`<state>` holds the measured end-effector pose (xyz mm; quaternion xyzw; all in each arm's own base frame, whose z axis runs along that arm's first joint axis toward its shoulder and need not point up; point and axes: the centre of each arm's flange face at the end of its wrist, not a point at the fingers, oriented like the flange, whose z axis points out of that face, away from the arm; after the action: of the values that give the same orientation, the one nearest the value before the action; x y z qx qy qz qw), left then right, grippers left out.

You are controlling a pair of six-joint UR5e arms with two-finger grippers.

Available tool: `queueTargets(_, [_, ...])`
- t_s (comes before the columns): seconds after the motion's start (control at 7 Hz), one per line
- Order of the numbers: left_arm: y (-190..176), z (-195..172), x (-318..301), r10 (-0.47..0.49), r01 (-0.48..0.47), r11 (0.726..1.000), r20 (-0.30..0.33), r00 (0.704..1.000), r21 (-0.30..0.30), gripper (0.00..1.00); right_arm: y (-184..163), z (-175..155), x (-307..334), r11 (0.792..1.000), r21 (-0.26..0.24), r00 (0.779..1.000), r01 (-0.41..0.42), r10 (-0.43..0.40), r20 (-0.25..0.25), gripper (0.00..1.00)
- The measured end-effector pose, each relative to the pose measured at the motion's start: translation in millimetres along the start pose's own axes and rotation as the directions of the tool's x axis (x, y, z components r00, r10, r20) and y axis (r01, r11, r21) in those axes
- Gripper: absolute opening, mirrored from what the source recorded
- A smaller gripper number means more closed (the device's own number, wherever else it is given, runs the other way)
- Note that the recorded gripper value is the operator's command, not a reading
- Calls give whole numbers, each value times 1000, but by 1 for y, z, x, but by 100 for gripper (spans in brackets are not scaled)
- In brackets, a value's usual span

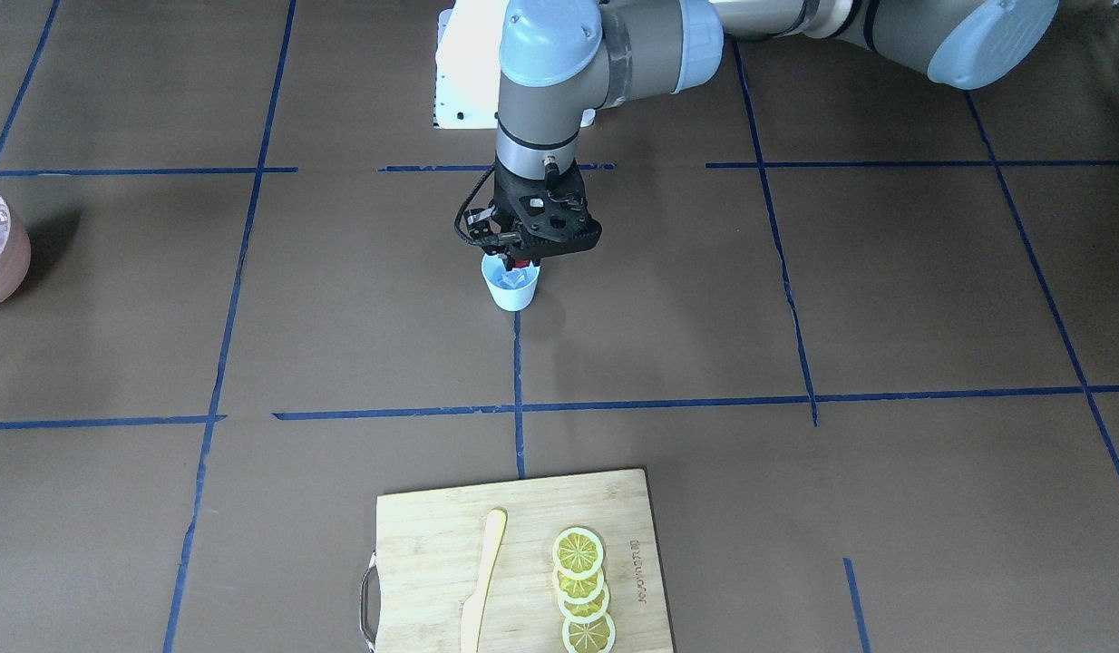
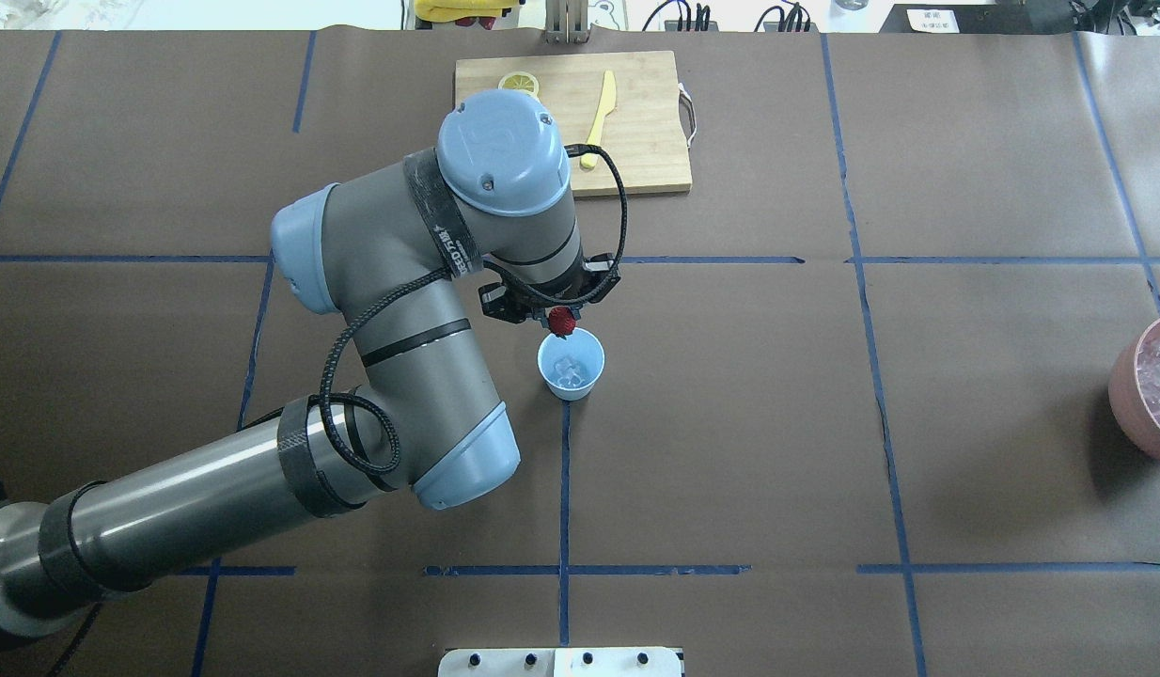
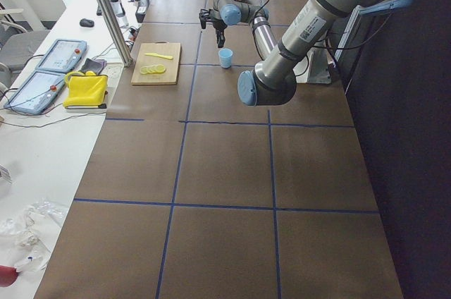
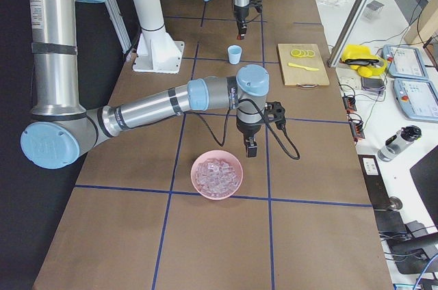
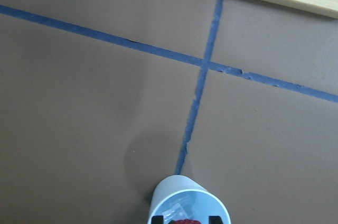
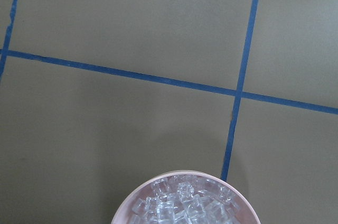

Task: Put ice and strawberries in cup
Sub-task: 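Carry the strawberry with the left gripper over the blue cup, then lower the left gripper into the cup and open to release the strawberry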

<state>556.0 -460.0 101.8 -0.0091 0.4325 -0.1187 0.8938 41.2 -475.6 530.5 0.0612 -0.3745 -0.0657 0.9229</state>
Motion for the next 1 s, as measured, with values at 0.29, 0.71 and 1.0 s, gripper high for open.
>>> queueTargets(0.29, [8, 14, 2, 9, -9, 1000, 11, 1000, -8, 7, 0, 3, 6, 1000, 6, 1000, 2, -2, 4, 99])
queueTargets(0.71, [22, 26, -1, 21, -20, 1000, 25, 999, -24, 83, 0, 2, 5, 1000, 9, 1000, 1, -1, 9, 99])
queueTargets(1.0, [22, 29, -3, 27, -26, 999, 22, 999, -23, 100, 0, 2, 4, 1000, 11, 1000, 2, -2, 13, 99])
